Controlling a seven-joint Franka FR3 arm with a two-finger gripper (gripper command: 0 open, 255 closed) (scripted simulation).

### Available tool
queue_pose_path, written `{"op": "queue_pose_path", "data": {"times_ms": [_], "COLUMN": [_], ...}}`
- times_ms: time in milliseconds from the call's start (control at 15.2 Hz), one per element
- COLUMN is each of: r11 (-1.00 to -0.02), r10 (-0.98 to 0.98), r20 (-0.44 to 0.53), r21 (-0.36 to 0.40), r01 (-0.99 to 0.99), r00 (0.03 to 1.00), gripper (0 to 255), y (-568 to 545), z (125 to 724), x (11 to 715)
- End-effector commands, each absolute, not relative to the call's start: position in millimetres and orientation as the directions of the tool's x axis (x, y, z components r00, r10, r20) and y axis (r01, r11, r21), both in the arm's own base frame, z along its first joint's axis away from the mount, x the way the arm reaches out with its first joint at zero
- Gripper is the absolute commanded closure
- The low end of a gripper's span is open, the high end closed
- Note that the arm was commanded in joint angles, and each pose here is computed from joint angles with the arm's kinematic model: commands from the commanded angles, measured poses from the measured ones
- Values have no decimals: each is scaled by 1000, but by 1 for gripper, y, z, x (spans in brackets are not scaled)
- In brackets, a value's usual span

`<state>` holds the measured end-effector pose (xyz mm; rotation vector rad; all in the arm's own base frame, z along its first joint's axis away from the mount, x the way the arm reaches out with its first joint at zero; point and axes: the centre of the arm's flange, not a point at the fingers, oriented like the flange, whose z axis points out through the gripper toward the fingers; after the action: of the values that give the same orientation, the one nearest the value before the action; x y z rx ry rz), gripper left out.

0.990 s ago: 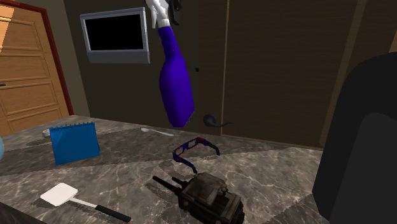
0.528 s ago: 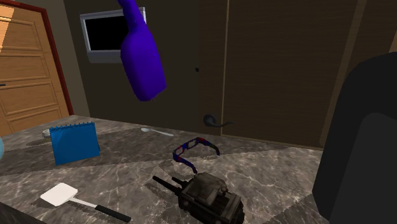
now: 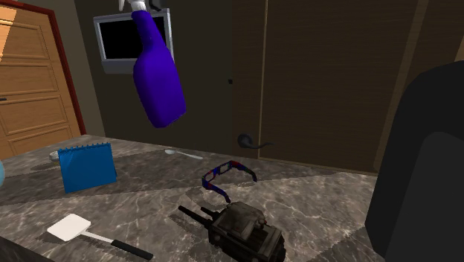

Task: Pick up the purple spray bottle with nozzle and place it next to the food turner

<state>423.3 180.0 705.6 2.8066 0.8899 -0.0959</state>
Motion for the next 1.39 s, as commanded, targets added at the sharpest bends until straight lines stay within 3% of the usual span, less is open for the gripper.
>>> {"op": "queue_pose_path", "data": {"times_ms": [0,1320], "r11": [-800,-800], "r10": [564,564], "r20": [-120,-120], "r21": [166,166], "r01": [576,576], "r00": [817,817], "gripper": [255,255], "y": [180,180], "z": [694,589], "x": [422,422]}}
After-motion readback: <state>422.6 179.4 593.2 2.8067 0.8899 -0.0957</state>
